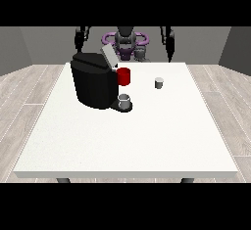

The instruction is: Insert the coffee pod into the coffee machine and close the lid

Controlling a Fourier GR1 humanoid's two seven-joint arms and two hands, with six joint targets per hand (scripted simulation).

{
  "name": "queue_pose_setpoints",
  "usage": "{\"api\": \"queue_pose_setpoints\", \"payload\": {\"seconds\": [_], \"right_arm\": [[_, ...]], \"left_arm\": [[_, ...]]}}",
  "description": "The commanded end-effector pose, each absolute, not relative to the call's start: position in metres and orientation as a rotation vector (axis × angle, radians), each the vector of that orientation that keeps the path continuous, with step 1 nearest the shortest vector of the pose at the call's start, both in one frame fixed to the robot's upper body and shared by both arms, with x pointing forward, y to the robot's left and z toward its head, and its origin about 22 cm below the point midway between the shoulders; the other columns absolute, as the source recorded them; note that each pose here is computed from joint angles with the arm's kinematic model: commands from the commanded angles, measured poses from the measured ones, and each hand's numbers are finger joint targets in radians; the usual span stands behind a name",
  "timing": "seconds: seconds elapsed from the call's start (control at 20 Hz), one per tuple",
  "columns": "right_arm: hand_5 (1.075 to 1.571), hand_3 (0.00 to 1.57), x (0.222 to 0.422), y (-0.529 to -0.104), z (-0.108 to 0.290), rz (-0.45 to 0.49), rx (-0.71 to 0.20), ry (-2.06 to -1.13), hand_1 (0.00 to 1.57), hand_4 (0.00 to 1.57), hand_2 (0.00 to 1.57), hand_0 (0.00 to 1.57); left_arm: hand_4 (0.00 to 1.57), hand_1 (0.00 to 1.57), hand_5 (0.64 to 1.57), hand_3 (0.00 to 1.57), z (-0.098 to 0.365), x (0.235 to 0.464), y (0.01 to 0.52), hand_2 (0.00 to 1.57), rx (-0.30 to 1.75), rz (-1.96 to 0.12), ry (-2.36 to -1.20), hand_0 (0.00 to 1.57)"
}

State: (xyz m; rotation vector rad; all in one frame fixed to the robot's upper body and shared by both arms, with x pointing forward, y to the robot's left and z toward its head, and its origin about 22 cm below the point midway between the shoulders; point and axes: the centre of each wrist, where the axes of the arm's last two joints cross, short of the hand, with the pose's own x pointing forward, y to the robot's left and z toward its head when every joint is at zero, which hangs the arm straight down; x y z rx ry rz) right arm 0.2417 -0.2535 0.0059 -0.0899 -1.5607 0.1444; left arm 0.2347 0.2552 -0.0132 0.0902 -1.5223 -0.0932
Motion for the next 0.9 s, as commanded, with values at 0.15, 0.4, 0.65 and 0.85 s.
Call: {"api": "queue_pose_setpoints", "payload": {"seconds": [0.15, 0.4, 0.65, 0.85], "right_arm": [[1.571, 0.00, 0.242, -0.271, -0.008, 0.085, -0.086, -1.502, 0.00, 0.13, 0.00, 0.00], [1.571, 0.00, 0.226, -0.254, -0.020, -0.125, -0.172, -1.591, 0.00, 0.09, 0.00, 0.00], [1.571, 0.00, 0.235, -0.258, -0.012, -0.107, -0.157, -1.610, 0.00, 0.27, 0.00, 0.00], [1.571, 0.00, 0.240, -0.236, -0.004, -0.100, -0.121, -1.679, 0.00, 0.18, 0.00, 0.00]], "left_arm": [[0.27, 0.00, 1.571, 0.00, -0.007, 0.233, 0.242, 0.00, -0.034, -0.099, -1.639, 0.00], [0.26, 0.00, 1.571, 0.00, -0.013, 0.222, 0.261, 0.00, 0.055, -0.167, -1.659, 0.00], [0.00, 0.00, 1.571, 0.00, 0.005, 0.245, 0.268, 0.00, 0.167, -0.293, -1.666, 0.00], [0.00, 0.00, 1.571, 0.00, 0.022, 0.273, 0.307, 0.00, 0.189, -0.301, -1.599, 0.00]]}}
